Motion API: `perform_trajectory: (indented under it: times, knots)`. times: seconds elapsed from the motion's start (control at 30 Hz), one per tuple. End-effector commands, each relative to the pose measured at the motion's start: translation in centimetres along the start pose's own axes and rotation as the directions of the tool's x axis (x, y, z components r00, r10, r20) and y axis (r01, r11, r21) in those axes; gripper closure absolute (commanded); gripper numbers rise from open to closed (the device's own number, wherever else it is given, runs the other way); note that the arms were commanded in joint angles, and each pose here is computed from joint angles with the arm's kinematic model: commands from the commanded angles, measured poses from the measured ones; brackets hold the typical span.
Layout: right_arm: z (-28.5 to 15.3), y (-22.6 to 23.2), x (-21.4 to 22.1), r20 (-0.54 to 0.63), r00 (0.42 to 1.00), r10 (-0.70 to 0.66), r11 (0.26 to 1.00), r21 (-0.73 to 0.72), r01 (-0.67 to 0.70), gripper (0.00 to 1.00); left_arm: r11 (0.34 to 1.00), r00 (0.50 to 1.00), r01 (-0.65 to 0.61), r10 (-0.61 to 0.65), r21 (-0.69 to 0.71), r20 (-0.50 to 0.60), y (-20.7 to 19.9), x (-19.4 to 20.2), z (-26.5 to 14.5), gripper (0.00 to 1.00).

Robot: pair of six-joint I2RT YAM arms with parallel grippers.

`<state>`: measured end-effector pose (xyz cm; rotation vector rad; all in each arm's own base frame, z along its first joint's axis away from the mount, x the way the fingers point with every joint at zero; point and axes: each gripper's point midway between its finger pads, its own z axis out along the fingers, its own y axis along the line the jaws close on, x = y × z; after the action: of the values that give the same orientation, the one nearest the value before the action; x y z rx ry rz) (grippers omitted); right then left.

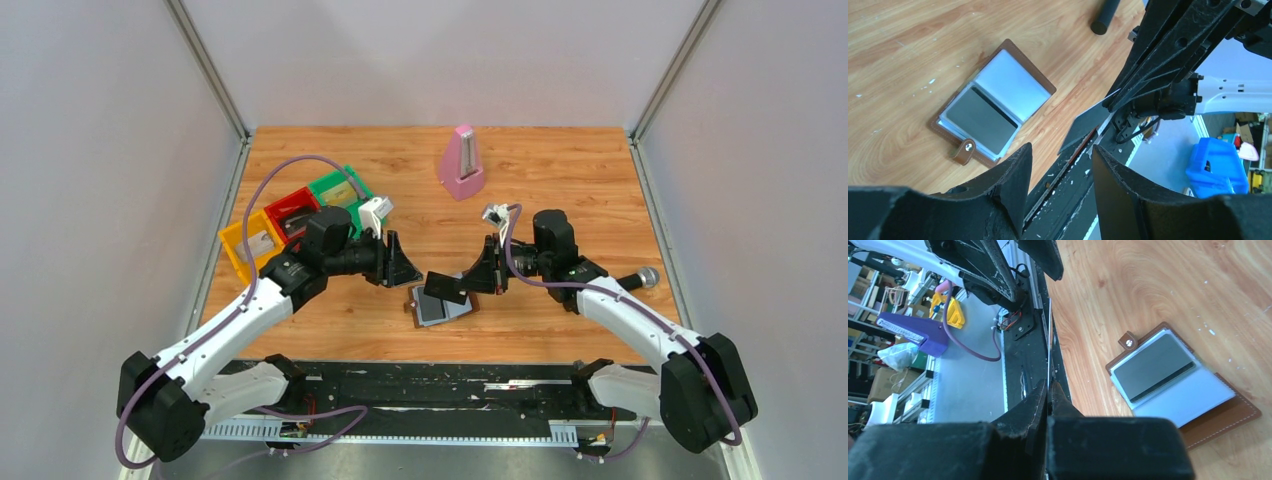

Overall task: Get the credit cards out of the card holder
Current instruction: Place the credit card in the storage box.

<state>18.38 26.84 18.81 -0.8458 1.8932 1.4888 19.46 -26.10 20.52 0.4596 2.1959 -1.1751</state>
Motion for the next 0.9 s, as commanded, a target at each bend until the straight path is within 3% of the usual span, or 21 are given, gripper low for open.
perform_trajectory:
  times: [0.0,0.17,0.3,0.47,0.7,0.87]
  knots:
    - [-0.2,1.7,-1.5,0.006,1.000,-0.022,0.997,-0.080,0.023,1.00,0.994,0.999,-0.042,0.043,0.103,-0.003,-1.3,-0.1,0.4,0.44]
    - [-0.3,1.4,-2.0,0.042,0.999,-0.001,0.999,-0.038,0.003,1.00,0.990,0.999,-0.028,0.030,0.135,-0.011,-1.6,0.2,0.8,0.44]
    - [-0.4,0.3,-3.8,0.166,0.983,0.084,0.994,0.054,-0.094,1.00,0.988,1.000,-0.004,0.001,0.152,0.017,-1.6,0.0,1.1,0.44]
    - [-1.1,-1.1,-5.5,0.363,0.900,0.242,0.946,0.117,-0.302,1.00,0.981,0.993,0.085,-0.099,0.173,0.072,-1.5,-0.5,1.8,0.41]
    - [-2.1,0.0,-6.7,0.531,0.781,0.329,0.913,0.032,-0.406,1.00,0.955,0.956,0.160,-0.213,0.250,0.202,-1.9,-2.9,2.6,0.38]
    - [-2.2,0.7,-6.2,0.524,0.785,0.331,0.917,0.018,-0.399,0.99,0.950,0.948,0.147,-0.215,0.276,0.236,-2.6,-4.2,2.4,0.41]
